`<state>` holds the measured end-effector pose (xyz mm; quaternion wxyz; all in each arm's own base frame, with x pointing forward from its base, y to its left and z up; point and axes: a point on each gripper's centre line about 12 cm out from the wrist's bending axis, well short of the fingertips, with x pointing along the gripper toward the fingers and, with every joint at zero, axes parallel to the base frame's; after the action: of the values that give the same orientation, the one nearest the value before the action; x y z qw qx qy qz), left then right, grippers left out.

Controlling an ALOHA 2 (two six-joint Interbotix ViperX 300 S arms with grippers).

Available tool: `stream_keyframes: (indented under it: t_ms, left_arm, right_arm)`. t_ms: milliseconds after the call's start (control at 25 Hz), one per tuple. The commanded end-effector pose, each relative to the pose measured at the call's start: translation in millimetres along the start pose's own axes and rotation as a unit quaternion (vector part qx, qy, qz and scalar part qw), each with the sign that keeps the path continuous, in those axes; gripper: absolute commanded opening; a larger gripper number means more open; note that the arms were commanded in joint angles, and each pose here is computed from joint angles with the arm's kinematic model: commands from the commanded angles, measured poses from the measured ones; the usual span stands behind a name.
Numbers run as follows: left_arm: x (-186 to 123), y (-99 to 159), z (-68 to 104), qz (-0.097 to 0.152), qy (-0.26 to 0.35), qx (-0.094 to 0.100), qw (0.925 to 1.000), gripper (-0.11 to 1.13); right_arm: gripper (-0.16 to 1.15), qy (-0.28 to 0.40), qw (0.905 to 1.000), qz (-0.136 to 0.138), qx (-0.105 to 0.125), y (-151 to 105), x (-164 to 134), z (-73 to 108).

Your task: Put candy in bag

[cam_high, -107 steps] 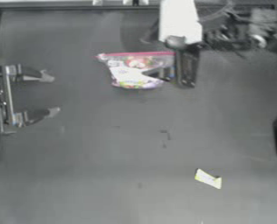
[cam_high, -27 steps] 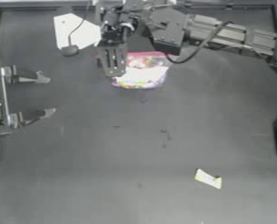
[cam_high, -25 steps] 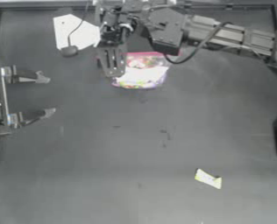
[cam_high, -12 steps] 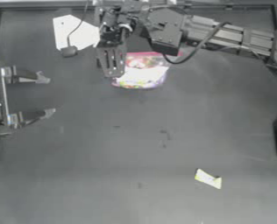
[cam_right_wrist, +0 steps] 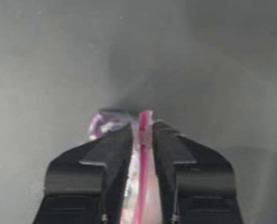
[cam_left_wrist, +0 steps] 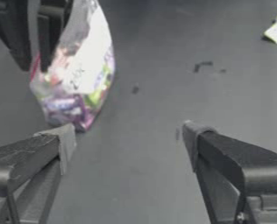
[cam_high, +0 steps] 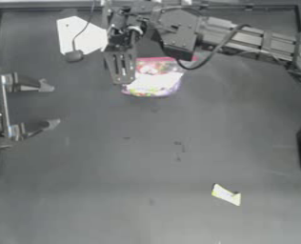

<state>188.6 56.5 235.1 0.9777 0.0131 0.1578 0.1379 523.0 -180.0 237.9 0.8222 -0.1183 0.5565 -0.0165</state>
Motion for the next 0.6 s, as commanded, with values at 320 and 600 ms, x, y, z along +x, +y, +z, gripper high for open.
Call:
stream_keyframes:
  t_ms: [320, 600]
  left_arm:
    - [-2.0, 0.2, 3.2, 0.001, -0.01, -0.002, 0.9999, 1.02]
    - [-2.8, 0.2, 3.2, 0.001, -0.009, -0.002, 1.0, 1.02]
  right_arm:
    - [0.43, -0.018, 0.9996, -0.021, -0.005, -6.4, -17.0, 7.4]
    - [0.41, -0.02, 0.9997, -0.014, -0.002, -4.4, -20.4, 8.7]
